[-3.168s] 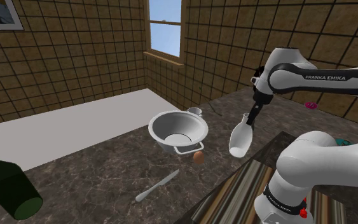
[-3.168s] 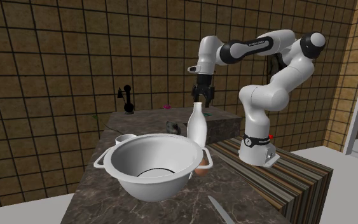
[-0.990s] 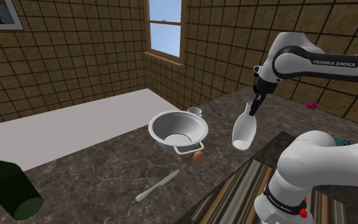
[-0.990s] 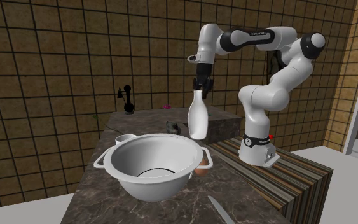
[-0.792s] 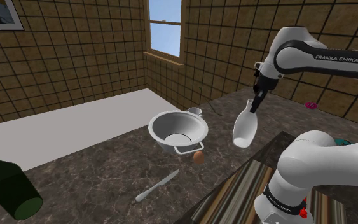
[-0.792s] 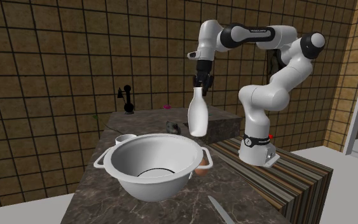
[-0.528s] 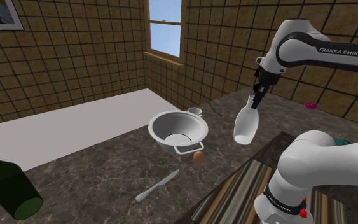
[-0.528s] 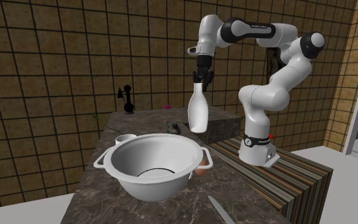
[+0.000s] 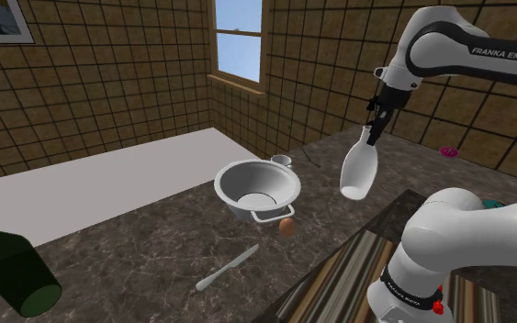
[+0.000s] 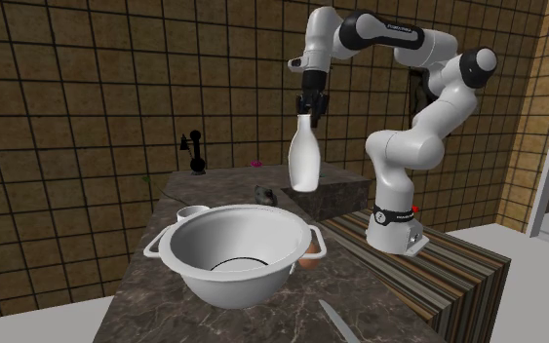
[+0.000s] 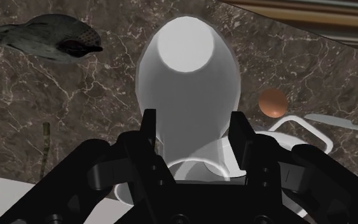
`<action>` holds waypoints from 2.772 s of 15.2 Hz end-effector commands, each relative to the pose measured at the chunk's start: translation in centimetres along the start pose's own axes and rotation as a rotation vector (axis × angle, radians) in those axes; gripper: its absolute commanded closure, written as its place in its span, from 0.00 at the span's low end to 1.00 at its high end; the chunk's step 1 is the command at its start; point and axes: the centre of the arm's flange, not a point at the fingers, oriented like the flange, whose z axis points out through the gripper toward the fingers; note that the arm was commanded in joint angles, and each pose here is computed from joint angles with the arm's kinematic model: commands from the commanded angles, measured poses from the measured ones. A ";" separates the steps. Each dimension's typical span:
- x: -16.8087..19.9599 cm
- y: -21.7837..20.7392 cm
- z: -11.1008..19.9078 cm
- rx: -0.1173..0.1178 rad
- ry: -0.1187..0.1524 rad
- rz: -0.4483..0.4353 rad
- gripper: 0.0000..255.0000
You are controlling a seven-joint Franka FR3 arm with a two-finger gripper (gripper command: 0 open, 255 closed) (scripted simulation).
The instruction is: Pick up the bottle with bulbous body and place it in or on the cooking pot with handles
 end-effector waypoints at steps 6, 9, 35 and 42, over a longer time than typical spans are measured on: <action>0.5 0.0 -3.7 0.000 0.000 0.000 1.00; 0.6 0.0 -5.3 0.000 0.000 0.000 1.00; 28.8 -13.5 -12.1 0.000 0.000 0.000 1.00; 32.6 -15.5 -11.3 0.000 0.000 0.000 1.00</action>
